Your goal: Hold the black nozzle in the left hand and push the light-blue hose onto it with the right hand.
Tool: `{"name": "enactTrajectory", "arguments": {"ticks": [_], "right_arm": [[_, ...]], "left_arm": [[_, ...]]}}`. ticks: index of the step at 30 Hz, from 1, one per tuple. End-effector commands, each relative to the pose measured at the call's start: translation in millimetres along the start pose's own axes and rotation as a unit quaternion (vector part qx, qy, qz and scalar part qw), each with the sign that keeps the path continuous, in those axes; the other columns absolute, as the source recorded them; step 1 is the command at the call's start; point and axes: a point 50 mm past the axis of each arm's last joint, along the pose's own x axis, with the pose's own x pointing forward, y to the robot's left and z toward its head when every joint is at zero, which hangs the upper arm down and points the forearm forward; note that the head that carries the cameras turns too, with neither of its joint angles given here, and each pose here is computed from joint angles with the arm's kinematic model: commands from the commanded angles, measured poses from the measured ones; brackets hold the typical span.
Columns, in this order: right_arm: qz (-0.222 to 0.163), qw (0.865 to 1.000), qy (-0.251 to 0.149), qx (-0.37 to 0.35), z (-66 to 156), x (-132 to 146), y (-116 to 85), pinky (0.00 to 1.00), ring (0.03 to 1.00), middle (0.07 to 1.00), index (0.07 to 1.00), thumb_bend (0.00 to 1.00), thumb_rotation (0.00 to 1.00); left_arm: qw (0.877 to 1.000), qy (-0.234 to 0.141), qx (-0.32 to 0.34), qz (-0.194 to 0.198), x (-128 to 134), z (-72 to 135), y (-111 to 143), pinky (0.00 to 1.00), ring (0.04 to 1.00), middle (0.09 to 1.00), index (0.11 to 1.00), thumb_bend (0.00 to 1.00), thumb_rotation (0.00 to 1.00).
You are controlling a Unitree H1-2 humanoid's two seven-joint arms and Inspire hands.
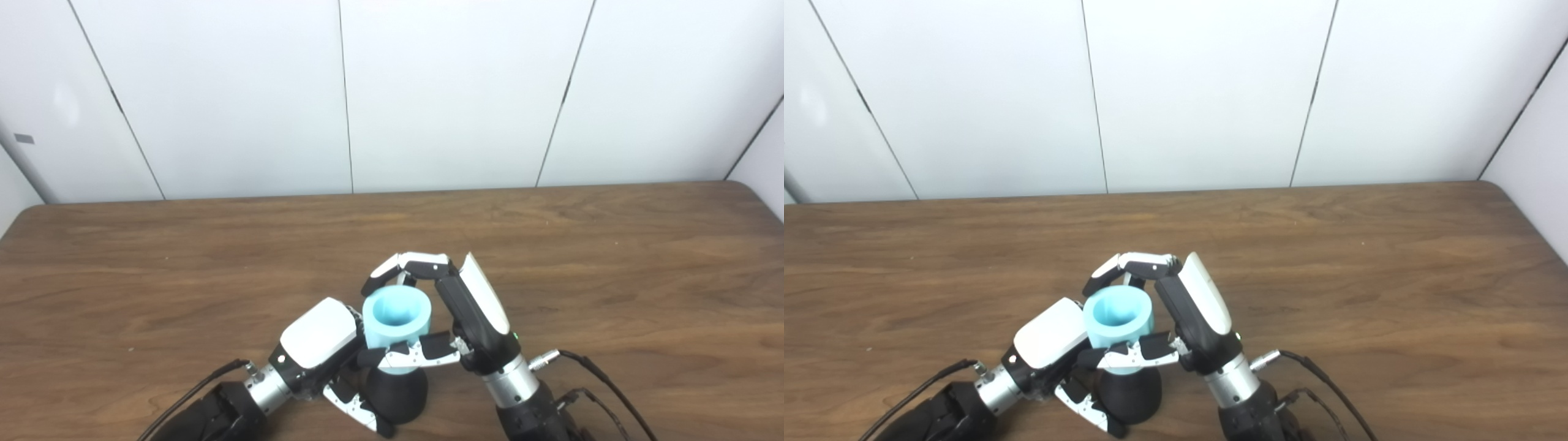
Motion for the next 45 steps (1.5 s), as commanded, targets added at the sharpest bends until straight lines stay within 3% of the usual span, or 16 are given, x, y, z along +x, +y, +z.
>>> {"name": "enactTrajectory", "arguments": {"ticks": [1,5,12,29,35,38,45], "right_arm": [[0.012,1.000,-0.016,-0.015,-1,3,0,0.14,0.194,0.474,0.483,0.53,0.00],[0.013,1.000,-0.017,-0.019,-2,2,-1,0.16,0.219,0.433,0.530,0.52,0.00],[0.007,1.000,-0.006,-0.008,-3,-3,0,0.12,0.151,0.470,0.483,0.53,0.00],[-0.002,1.000,-0.017,-0.013,-7,-9,1,0.12,0.148,0.471,0.482,0.53,0.00],[-0.012,0.999,-0.032,-0.017,-9,-9,1,0.14,0.184,0.423,0.530,0.52,0.00],[-0.016,0.999,-0.040,-0.022,-11,-9,2,0.19,0.248,0.441,0.531,0.52,0.00],[-0.014,0.998,-0.053,-0.041,-13,-10,3,0.20,0.273,0.446,0.527,0.52,0.00]], "left_arm": [[0.995,0.016,-0.038,-0.086,-21,24,-55,0.14,0.189,0.471,0.482,0.52,0.00],[0.995,0.019,-0.042,-0.086,-21,24,-55,0.13,0.184,0.471,0.482,0.52,0.00],[0.995,0.018,-0.036,-0.089,-22,24,-55,0.14,0.194,0.471,0.482,0.52,0.00],[0.995,0.020,-0.042,-0.086,-22,23,-55,0.14,0.189,0.471,0.482,0.52,0.00],[0.995,0.019,-0.039,-0.088,-22,22,-56,0.15,0.206,0.471,0.482,0.52,0.00],[0.995,0.020,-0.041,-0.087,-22,22,-56,0.13,0.182,0.471,0.482,0.52,0.00],[0.995,0.020,-0.042,-0.087,-22,23,-56,0.15,0.206,0.472,0.482,0.52,0.00]]}}
